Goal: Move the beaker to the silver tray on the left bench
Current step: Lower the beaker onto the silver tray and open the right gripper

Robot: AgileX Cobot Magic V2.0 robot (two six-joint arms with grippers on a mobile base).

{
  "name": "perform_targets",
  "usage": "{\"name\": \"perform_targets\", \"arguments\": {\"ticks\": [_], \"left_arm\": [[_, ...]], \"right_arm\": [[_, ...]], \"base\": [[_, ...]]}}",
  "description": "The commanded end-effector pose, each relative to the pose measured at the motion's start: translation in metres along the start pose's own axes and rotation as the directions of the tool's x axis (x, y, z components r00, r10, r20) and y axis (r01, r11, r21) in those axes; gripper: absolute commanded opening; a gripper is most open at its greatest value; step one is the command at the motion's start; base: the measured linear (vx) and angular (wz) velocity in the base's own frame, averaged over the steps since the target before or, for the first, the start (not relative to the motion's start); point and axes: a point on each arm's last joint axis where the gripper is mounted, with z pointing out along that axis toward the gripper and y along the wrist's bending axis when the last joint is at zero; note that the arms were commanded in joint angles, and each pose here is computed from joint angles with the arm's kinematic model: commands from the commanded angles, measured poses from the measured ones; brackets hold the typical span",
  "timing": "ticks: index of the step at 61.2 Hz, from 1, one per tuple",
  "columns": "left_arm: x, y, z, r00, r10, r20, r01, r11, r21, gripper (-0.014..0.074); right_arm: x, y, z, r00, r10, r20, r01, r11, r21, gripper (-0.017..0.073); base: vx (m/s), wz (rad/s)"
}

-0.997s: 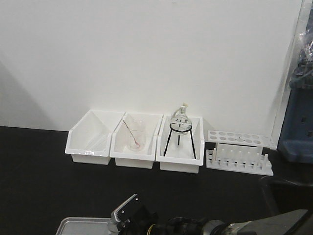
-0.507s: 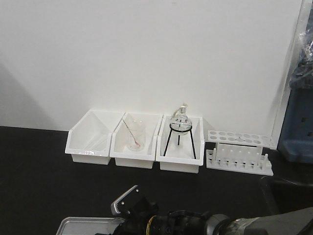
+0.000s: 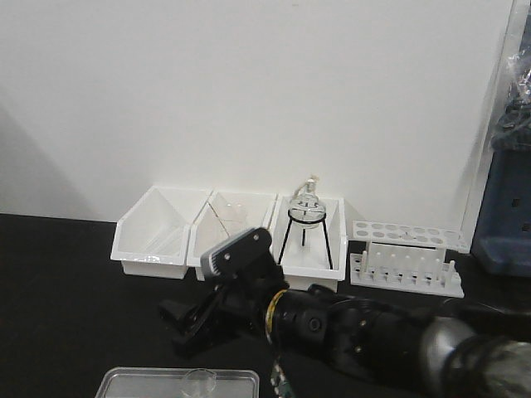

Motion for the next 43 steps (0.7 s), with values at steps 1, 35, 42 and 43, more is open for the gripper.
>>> {"name": "perform_targets", "arguments": {"ticks": [1, 35, 42, 43], "left_arm": [[-0.001, 0.000, 0.002, 0.998, -0.008, 0.066, 0.008, 1.000, 0.000, 0.0001], [-0.001, 0.000, 0.002, 0.998, -0.008, 0.066, 0.008, 1.000, 0.000, 0.0001], [-0.001, 0.000, 0.002, 0.998, -0.008, 0.066, 0.008, 1.000, 0.000, 0.0001], [-0.001, 0.000, 0.002, 0.998, -0.008, 0.066, 0.008, 1.000, 0.000, 0.0001]], "right_arm": [[-0.050, 0.010, -0.042, 0.991, -0.027, 0.132, 0.026, 1.000, 0.007, 0.0494], [-0.038, 0.045, -0.182, 0.985, -0.079, 0.154, 0.066, 0.994, 0.085, 0.0374], [-0.036, 0.045, -0.183, 0.986, -0.077, 0.147, 0.065, 0.994, 0.086, 0.0351], [-0.036, 0.045, -0.183, 0.986, -0.077, 0.147, 0.065, 0.994, 0.087, 0.0349]], "base": [[0.00, 0.00], [0.00, 0.00], [0.00, 0.00], [0.00, 0.00]]}}
